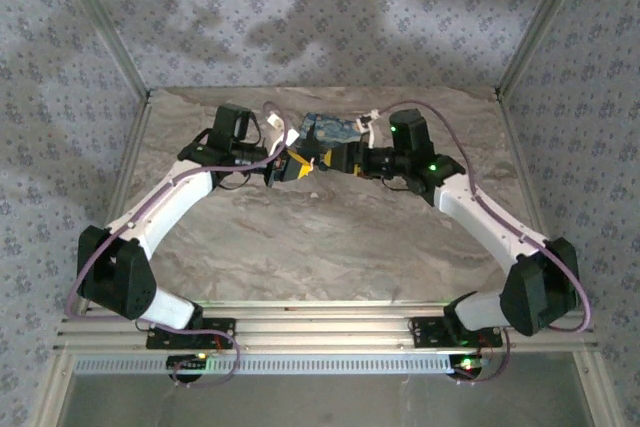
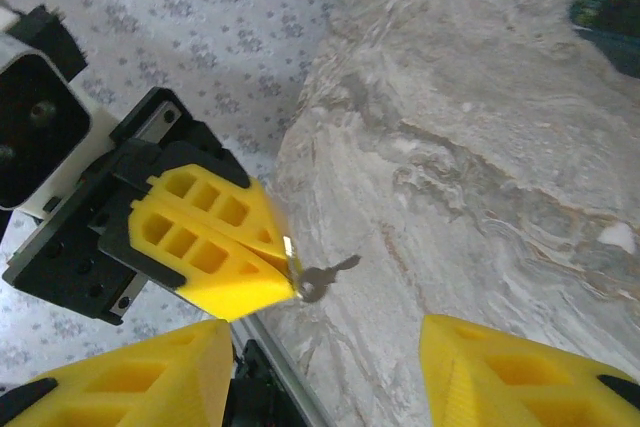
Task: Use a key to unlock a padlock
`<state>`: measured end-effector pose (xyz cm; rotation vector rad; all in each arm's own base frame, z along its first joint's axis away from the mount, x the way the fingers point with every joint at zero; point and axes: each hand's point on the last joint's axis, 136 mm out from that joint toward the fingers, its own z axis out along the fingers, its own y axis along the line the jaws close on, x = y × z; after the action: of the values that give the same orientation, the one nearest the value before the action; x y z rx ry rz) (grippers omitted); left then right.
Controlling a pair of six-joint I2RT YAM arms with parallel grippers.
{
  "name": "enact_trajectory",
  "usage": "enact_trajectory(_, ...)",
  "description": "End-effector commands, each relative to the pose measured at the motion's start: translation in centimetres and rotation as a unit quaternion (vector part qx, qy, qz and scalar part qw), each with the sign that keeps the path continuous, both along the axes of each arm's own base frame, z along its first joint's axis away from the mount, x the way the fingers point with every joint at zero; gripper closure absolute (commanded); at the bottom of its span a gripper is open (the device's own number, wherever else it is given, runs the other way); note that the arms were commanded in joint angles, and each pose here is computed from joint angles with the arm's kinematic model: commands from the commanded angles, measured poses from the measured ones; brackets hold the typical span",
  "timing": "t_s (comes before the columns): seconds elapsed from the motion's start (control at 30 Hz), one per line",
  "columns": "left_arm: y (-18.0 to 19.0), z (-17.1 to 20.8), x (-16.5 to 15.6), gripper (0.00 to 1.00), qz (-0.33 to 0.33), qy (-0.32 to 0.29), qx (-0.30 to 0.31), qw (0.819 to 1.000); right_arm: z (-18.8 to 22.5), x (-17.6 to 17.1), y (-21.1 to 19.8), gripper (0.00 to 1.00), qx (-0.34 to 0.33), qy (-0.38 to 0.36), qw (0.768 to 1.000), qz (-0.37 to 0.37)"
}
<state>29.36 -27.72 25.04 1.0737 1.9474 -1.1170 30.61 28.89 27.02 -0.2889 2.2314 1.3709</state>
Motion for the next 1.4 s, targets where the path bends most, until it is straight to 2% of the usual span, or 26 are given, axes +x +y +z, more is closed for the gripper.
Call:
enact_trajectory(0.0, -0.2, 1.8, -1.1, 1.00, -0.027, -0.015, -0.014, 0.999, 0.0, -0.6, 1.5, 0.46, -0.013, -0.007, 0.999, 0.035)
enact_trajectory(0.03, -0.1, 1.9, -1.2, 1.00, -0.028, -0.016, -0.013, 0.999, 1.3, -0.2, 1.9, 0.46, -0.005, -0.018, 0.999, 0.036)
enact_trajectory(0.47, -0.1, 2.6, -1.9, 1.00, -0.035, -0.021, -0.022, 0.999, -0.5, 0.1, 3.3, 0.56, -0.011, 0.016, 0.998, 0.052)
enact_trajectory(0.67, -0.3, 2.7, -2.1, 1.00, -0.041, -0.017, -0.027, 0.999, -0.9, 0.2, 3.8, 0.66, -0.001, 0.027, 0.998, 0.057)
enact_trajectory(0.77, -0.2, 2.8, -2.2, 1.00, -0.042, -0.016, -0.027, 0.999, -0.9, 0.3, 3.9, 0.73, 0.001, 0.028, 0.998, 0.057)
enact_trajectory(1.0, -0.3, 2.4, -2.1, 1.00, -0.041, -0.012, -0.023, 0.999, -0.9, 0.4, 3.9, 1.00, 0.006, 0.032, 0.998, 0.052)
enact_trajectory(1.33, 0.1, 2.6, -0.8, 1.00, 0.000, -0.035, -0.021, 0.999, -0.8, 1.0, 3.0, 1.00, 0.010, 0.049, 0.999, 0.000)
enact_trajectory(1.37, 0.3, 2.6, -0.5, 0.89, 0.016, -0.040, -0.016, 0.999, -0.6, 1.3, 2.8, 1.00, 0.013, 0.051, 0.999, -0.010)
